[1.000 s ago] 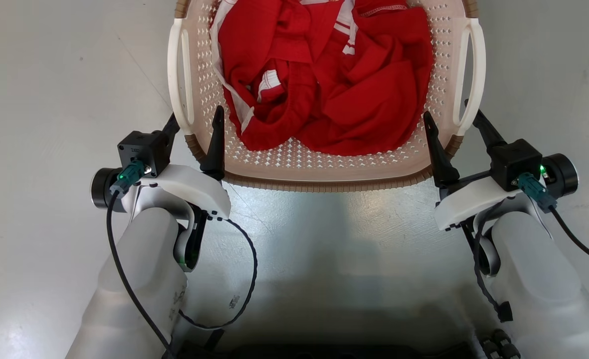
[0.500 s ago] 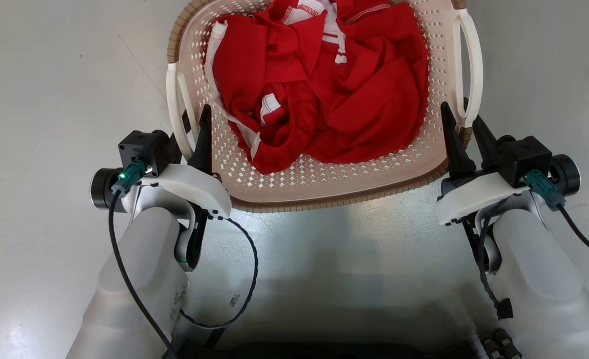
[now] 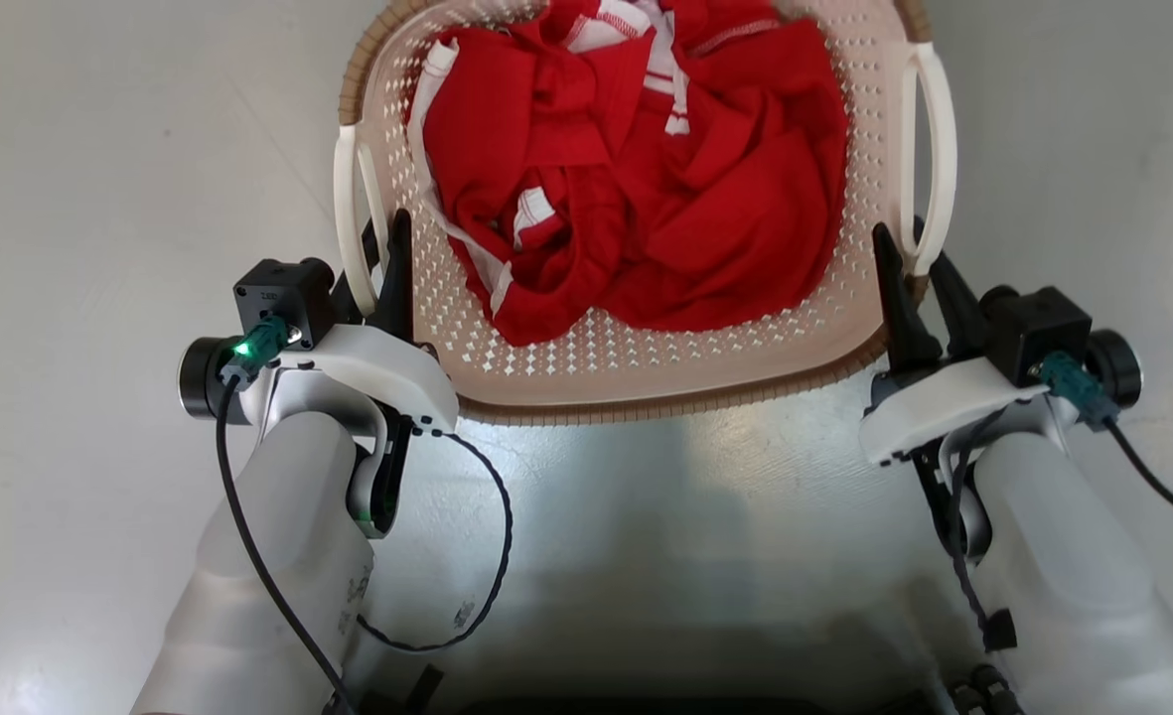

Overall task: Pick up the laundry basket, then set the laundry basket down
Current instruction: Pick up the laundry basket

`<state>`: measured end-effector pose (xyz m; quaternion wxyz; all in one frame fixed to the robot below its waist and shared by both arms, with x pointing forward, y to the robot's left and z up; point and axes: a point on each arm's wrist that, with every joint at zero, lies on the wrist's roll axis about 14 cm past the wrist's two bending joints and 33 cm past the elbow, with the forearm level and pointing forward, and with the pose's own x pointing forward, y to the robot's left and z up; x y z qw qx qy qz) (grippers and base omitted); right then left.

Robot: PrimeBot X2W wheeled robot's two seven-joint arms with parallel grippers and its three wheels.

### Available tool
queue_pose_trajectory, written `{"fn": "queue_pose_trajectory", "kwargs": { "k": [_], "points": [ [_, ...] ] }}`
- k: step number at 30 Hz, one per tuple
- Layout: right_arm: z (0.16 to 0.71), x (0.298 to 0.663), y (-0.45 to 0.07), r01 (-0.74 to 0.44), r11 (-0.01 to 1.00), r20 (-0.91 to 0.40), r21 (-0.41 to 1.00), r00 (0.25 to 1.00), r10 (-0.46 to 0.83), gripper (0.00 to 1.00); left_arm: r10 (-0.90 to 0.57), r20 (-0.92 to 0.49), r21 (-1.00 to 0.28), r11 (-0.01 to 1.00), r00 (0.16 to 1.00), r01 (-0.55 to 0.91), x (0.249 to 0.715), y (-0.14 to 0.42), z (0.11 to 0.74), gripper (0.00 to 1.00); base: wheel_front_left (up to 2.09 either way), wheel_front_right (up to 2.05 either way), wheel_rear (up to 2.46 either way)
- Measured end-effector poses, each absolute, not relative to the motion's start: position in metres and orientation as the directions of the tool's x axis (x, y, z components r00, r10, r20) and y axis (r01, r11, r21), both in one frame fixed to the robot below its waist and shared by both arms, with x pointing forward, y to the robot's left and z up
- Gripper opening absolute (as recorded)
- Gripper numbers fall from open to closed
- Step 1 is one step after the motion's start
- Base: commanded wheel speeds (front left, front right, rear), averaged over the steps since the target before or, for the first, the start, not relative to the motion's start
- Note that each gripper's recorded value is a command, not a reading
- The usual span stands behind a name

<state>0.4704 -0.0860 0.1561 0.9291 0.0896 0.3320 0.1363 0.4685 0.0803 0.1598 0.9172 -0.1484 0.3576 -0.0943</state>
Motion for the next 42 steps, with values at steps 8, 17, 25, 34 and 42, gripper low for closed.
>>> {"fn": "queue_pose_trajectory", "kwargs": {
  "k": [8, 17, 25, 34, 42],
  "points": [
    [0.175, 0.462, -0.087, -0.183, 0.944, -0.589, 0.276, 0.743, 0.317, 0.00, -0.292, -0.628, -0.334, 0.938, 0.722, 0.089, 0.468, 0.075, 0.172, 0.11, 0.00, 0.00, 0.00],
    [0.204, 0.441, -0.087, -0.161, 0.939, -0.599, 0.305, 0.734, 0.320, 0.00, -0.325, -0.639, -0.315, 0.938, 0.697, 0.148, 0.458, 0.067, 0.192, 0.09, 0.00, 0.00, 0.00],
    [0.234, 0.411, -0.088, -0.140, 0.936, -0.614, 0.322, 0.722, 0.319, 0.00, -0.356, -0.665, -0.299, 0.932, 0.656, 0.204, 0.430, 0.059, 0.216, 0.00, 0.00, 0.00, 0.00],
    [0.276, 0.366, -0.092, -0.087, 0.932, -0.608, 0.351, 0.736, 0.298, 0.00, -0.395, -0.677, -0.274, 0.919, 0.621, 0.285, 0.388, 0.049, 0.255, 0.00, 0.00, 0.00, 0.00],
    [0.300, 0.336, -0.089, -0.081, 0.927, -0.589, 0.367, 0.751, 0.299, 0.00, -0.406, -0.683, -0.262, 0.912, 0.608, 0.315, 0.358, 0.046, 0.280, 0.00, 0.00, 0.00, 0.00]
  ]
}}
